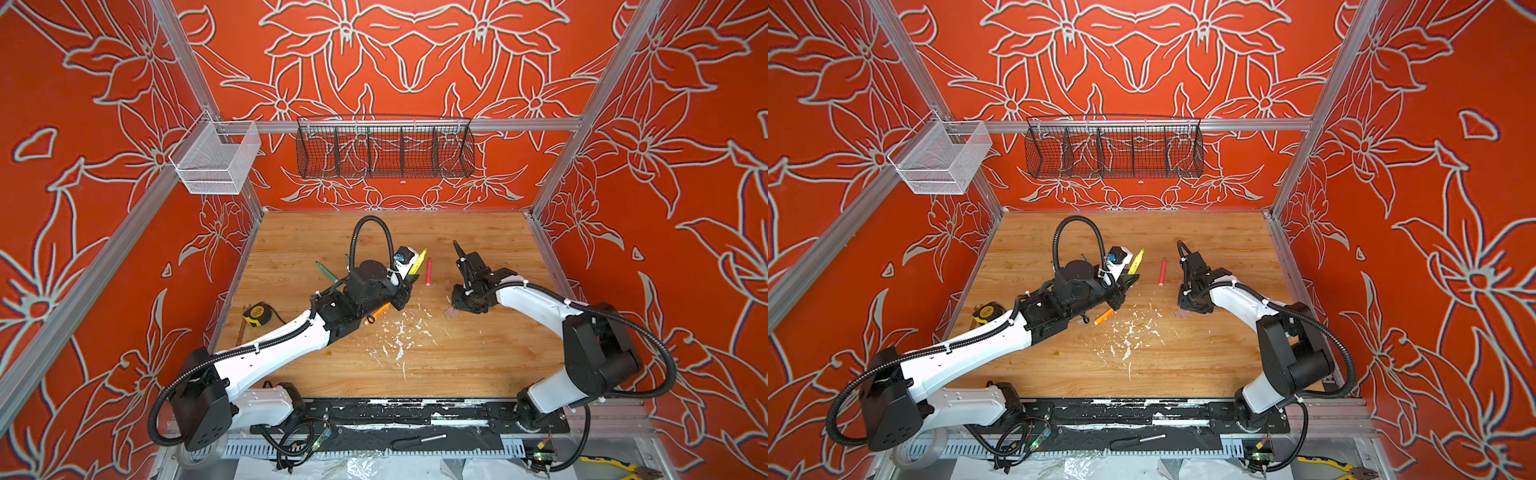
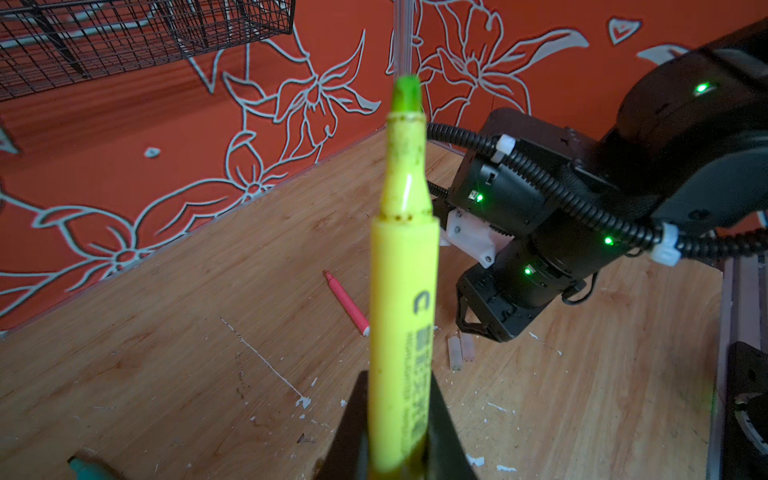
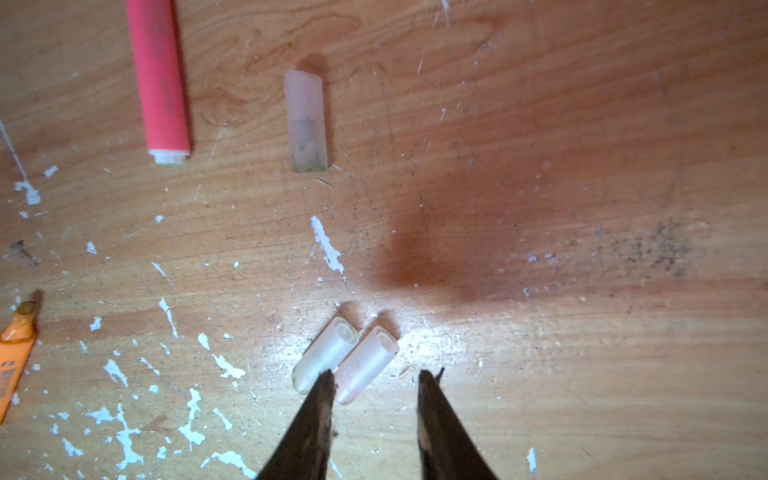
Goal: Insert the pens into the pen caps
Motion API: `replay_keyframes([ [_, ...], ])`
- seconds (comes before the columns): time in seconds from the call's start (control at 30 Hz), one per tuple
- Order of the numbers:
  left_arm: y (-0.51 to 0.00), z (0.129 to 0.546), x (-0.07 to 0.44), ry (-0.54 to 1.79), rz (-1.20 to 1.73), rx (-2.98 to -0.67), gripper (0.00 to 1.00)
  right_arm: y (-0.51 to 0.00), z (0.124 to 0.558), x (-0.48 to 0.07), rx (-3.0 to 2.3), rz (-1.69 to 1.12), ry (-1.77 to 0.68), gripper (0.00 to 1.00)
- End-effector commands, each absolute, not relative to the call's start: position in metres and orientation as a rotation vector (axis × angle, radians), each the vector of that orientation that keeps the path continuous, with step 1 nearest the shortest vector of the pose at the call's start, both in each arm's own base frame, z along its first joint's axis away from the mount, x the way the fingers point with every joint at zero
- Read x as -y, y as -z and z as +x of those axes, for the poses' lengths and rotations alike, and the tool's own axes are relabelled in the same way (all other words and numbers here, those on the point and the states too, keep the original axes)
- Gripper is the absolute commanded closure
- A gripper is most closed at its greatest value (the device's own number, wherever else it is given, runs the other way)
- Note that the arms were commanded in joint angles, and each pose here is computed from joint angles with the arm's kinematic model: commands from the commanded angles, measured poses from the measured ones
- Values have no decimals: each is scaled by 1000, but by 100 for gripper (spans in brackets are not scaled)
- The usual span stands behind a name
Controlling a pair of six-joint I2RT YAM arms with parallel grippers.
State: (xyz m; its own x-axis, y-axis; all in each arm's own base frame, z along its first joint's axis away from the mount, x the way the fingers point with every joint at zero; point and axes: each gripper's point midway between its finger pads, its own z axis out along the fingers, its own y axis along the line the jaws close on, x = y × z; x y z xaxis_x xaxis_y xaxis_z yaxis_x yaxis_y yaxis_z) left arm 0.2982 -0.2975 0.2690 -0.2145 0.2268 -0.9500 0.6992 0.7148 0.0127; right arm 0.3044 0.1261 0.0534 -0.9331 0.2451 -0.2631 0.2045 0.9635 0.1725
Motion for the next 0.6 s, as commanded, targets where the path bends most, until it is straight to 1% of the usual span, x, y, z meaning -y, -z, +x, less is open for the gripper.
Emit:
replay_keyframes([
  [0.0,-285,297,303,533,733,-1738,100,-44,301,-128,-2844,365,-206,65],
  [0.17,-284,297,302,525,733,-1739,100,-56,310,-126,-2803,346,-187,64],
  [0.3,-284,297,302,525,735,-1738,100,-66,331,-127,-2760,308,-153,64],
  [0.43,-285,296,302,523,735,-1737,100,-65,358,-130,-2761,285,-104,64],
  [0.57,-283,296,302,513,742,-1739,100,-52,377,-138,-2786,273,-87,63],
])
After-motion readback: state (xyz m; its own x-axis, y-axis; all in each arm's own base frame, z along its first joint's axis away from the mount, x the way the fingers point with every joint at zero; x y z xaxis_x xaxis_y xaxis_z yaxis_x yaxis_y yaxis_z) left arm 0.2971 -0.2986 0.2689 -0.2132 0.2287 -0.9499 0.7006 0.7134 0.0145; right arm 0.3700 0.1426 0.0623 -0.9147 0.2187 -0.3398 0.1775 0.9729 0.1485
